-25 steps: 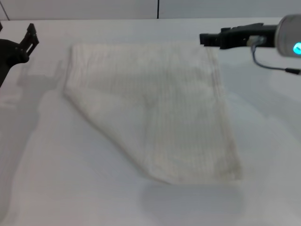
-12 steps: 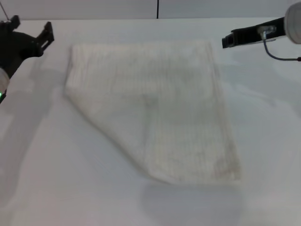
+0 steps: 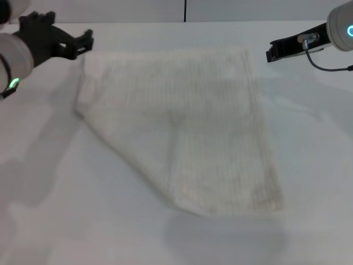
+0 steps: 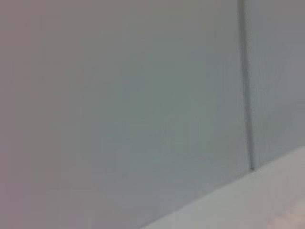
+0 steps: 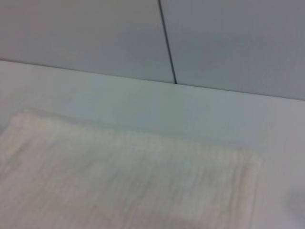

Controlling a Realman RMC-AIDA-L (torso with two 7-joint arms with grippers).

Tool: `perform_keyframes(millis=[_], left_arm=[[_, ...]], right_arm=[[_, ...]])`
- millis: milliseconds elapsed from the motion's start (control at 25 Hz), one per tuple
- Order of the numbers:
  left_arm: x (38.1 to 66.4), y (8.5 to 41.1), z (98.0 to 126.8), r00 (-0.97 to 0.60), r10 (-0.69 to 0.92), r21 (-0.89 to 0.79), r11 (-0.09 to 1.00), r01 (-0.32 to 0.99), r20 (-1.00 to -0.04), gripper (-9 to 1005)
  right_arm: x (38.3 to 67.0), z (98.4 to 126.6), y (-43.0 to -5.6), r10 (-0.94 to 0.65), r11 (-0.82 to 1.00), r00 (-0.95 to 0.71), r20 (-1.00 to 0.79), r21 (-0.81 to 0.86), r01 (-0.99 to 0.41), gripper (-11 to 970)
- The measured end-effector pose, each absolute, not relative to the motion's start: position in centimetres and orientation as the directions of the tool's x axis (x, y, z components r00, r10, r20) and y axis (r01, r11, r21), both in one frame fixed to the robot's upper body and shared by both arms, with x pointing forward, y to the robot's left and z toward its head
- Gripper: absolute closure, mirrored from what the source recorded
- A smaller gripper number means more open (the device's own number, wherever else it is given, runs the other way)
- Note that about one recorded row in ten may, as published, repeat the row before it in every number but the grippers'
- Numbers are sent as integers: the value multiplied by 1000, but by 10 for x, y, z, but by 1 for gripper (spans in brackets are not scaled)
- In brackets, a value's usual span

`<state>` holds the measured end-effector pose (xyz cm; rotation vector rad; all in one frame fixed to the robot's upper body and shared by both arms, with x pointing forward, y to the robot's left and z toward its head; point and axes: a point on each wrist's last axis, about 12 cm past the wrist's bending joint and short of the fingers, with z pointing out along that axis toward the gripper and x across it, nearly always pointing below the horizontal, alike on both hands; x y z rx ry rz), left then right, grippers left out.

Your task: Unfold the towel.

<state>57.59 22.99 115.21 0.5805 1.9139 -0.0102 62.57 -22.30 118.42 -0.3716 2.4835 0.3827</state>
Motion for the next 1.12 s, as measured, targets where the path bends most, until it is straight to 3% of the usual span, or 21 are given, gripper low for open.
perform_keyframes(millis=[200,480,880,1120], left_arm=[[573,207,1173,-309,487,302,818,490,-817,195],[574,200,1184,-314,549,303,758,578,-774,196],[564,181,1179,-373,585,207,694,690,-720,200],[561,174,1170,-370,593,198,680,706,-715,203]], right_arm=[[628,1184,-220,-190,920,-791,-581,176,-350,959],[629,1182,-222,-198,926,-794,-575,156,-344,960],[652,1166,-210,-268,940,-818,-509,46,-337,958],[666,1158,-196,-316,931,-756,-574,-32,-364,959]])
